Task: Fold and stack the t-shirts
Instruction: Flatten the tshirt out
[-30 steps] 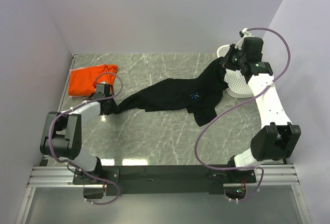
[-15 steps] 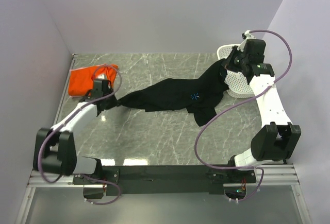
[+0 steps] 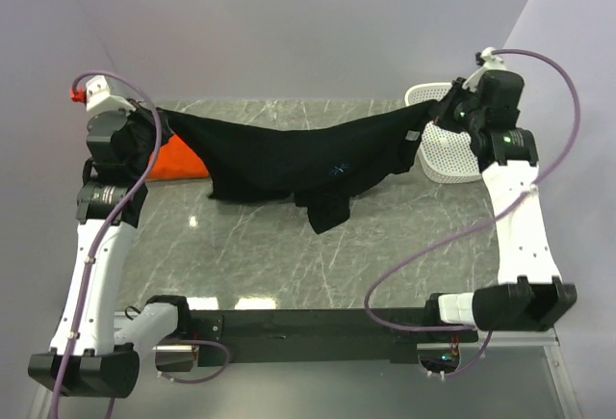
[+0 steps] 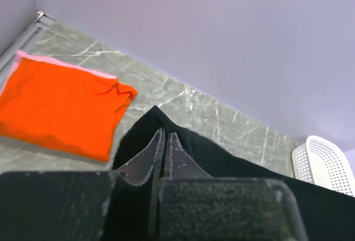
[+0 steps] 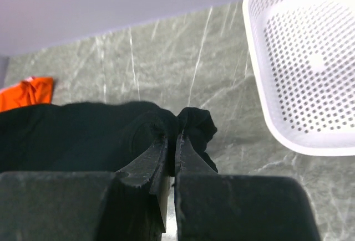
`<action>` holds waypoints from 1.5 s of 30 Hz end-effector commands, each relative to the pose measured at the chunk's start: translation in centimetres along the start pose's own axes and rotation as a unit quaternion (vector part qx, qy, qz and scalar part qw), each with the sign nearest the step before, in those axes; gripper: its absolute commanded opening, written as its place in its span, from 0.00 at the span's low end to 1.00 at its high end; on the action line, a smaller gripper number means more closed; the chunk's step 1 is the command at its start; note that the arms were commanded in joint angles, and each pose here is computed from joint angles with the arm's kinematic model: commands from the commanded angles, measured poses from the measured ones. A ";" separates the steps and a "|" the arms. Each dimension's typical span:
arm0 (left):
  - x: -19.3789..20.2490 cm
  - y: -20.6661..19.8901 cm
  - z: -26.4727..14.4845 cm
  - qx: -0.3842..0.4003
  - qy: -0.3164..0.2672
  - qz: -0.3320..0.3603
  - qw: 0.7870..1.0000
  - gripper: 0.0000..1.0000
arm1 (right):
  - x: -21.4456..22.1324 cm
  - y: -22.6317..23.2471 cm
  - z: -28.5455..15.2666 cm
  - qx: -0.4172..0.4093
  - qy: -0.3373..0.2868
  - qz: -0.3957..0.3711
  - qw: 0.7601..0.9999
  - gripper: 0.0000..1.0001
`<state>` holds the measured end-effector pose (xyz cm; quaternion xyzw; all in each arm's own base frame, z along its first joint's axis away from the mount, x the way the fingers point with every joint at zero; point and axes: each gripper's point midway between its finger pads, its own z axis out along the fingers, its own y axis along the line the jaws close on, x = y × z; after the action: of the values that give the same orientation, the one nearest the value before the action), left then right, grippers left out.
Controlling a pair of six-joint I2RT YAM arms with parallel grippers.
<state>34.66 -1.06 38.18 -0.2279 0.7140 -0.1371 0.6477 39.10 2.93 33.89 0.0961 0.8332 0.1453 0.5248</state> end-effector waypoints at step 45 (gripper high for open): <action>11.0 5.1 3.7 -0.044 0.126 0.011 0.991 0.01 | 24.0 6.1 -2.4 -0.072 0.165 -0.019 0.983 0.65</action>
<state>36.57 -1.53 23.25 -0.2316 0.8211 -0.1022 0.5116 26.88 14.92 19.55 0.0033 0.8836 0.2195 0.4135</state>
